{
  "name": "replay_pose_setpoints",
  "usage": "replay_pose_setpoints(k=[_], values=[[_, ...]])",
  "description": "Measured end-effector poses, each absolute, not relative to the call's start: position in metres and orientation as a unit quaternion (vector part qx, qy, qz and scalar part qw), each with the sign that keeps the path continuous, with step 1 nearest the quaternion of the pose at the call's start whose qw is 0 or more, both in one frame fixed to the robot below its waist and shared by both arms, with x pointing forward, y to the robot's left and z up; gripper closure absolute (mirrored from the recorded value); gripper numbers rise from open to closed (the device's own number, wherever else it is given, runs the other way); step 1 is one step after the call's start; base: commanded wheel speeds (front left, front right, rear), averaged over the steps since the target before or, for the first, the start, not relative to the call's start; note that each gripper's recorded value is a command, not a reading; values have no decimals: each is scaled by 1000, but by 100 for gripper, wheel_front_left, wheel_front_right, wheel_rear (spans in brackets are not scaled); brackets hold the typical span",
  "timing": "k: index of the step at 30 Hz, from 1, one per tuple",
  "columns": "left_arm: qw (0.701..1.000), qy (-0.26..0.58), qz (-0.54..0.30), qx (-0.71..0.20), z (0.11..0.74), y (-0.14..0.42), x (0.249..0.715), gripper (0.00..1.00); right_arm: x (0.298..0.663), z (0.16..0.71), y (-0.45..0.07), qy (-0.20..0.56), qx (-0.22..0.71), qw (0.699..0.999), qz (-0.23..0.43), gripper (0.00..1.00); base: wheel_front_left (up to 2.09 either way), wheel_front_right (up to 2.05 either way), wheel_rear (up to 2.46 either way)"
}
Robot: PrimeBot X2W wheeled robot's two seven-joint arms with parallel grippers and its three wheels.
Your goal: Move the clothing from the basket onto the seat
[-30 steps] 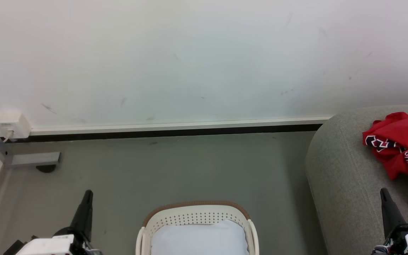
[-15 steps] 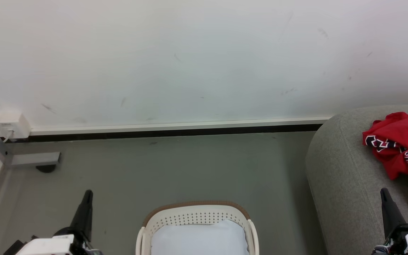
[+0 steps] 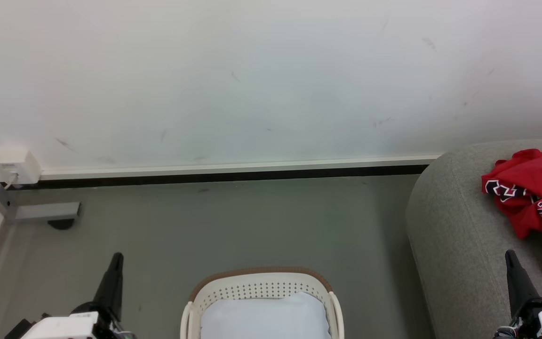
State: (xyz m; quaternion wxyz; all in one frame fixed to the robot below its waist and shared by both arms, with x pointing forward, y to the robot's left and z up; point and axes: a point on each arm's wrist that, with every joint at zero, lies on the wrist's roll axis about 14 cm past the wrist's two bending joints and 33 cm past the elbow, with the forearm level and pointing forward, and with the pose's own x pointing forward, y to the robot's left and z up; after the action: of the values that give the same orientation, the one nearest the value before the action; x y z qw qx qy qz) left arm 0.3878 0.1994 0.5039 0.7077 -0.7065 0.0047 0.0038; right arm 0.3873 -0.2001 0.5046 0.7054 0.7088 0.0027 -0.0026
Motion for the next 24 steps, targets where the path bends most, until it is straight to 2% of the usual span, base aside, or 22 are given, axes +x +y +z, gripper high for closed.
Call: replay_pose_setpoints(k=[24], values=[[708, 5, 4, -707, 504, 199, 388, 100, 387, 505, -200, 3, 709, 705, -3, 100, 0, 0, 0]])
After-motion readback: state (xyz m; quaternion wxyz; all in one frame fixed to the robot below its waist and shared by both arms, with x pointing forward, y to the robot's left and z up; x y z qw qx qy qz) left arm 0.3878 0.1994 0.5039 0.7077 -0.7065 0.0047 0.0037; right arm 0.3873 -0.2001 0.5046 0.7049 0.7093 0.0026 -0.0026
